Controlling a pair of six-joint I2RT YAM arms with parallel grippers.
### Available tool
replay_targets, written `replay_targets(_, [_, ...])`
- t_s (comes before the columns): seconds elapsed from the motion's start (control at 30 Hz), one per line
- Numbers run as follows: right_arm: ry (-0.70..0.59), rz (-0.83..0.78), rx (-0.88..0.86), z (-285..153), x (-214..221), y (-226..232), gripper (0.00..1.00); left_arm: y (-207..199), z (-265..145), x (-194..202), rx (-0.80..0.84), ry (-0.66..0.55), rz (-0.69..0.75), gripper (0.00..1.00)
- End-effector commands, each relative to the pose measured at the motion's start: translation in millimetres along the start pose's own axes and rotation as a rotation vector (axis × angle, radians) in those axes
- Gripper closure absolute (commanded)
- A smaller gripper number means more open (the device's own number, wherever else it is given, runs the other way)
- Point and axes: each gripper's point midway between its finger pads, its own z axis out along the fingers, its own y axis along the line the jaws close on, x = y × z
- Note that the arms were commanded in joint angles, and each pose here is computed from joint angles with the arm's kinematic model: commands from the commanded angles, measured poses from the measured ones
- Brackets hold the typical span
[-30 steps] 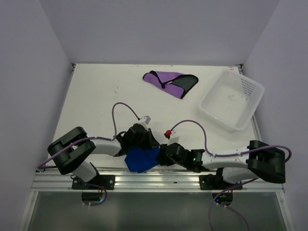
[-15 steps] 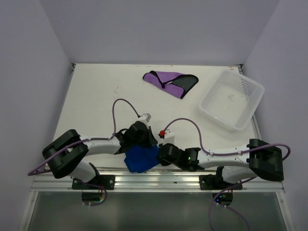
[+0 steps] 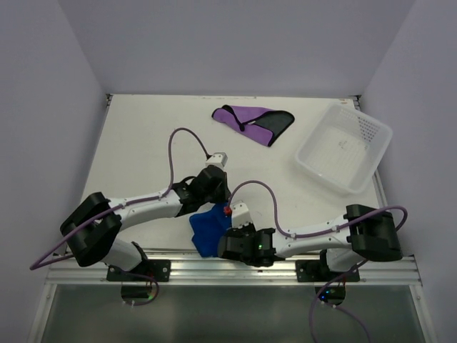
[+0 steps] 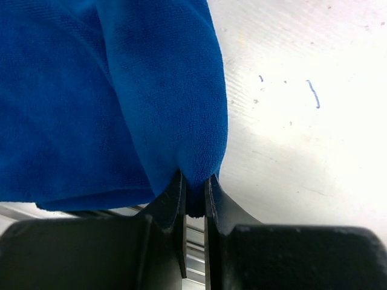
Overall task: Roll the towels
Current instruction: Roll the towel
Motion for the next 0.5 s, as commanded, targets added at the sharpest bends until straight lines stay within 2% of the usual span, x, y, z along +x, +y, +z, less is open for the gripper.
replay_targets(0.0, [-0.093,-0.035,0.159,-1.8,-16.7,-22.1,1.00,-7.3,-11.1,-27.6,0.003,-0.060,0.016,1.00])
replay_targets(0.17, [-0.142,-0.041,0.238,-3.9,-27.9,-26.2,1.00,-11.6,-13.5,-34.0,0.025,-0.070,0.001,1.00])
replay_targets(0.47, [-0.162,-0.167,0.341,-1.2,-31.4,-22.4,1.00,-27.9,-12.6,-36.7,0.097,-0.062,-0.011,1.00])
